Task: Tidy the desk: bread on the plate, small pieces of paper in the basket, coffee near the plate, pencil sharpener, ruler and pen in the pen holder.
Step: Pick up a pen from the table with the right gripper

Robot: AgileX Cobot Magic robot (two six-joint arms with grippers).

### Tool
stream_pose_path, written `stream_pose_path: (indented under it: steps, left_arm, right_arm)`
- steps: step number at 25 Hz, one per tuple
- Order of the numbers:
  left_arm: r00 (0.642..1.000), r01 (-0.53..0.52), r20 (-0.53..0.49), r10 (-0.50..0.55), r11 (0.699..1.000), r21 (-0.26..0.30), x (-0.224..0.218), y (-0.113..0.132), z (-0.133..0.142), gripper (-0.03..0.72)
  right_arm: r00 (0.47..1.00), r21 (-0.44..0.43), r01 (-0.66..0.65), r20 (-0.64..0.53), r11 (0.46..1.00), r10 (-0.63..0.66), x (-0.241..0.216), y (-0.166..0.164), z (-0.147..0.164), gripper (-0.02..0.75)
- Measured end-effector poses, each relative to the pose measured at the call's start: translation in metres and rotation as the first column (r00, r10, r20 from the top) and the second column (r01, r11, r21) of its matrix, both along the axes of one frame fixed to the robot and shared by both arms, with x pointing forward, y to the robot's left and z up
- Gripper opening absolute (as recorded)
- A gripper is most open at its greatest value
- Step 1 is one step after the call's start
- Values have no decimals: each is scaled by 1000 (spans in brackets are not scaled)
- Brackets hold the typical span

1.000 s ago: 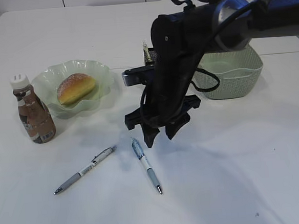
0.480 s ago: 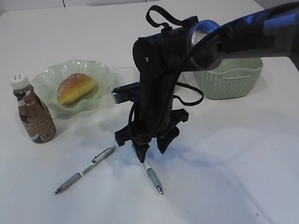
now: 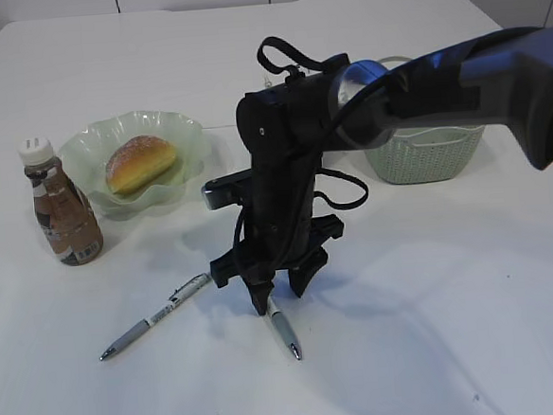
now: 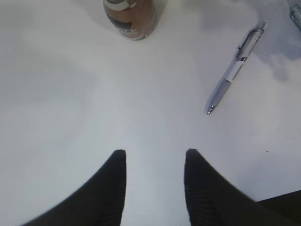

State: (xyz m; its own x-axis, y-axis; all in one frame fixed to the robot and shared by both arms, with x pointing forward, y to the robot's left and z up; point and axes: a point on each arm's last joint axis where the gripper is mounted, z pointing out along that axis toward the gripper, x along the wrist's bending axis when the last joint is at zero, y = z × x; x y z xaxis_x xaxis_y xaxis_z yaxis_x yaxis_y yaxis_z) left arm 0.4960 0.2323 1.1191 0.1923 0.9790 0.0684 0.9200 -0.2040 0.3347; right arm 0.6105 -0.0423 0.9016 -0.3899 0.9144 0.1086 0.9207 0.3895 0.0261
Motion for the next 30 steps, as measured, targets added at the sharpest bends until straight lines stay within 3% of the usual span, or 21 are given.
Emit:
stream_pose_path:
  steps: [23,30]
  left_arm:
    - [1000,0,2,0,1000,5,0,0,0,285]
    - [1000,0,2,0,1000,5,0,0,0,285]
  right_arm:
    - [999,-40,-22,28,999,23,4,-3,-2,437]
    - [1000,-58,-27,9,998,28,2,-4,-2,330]
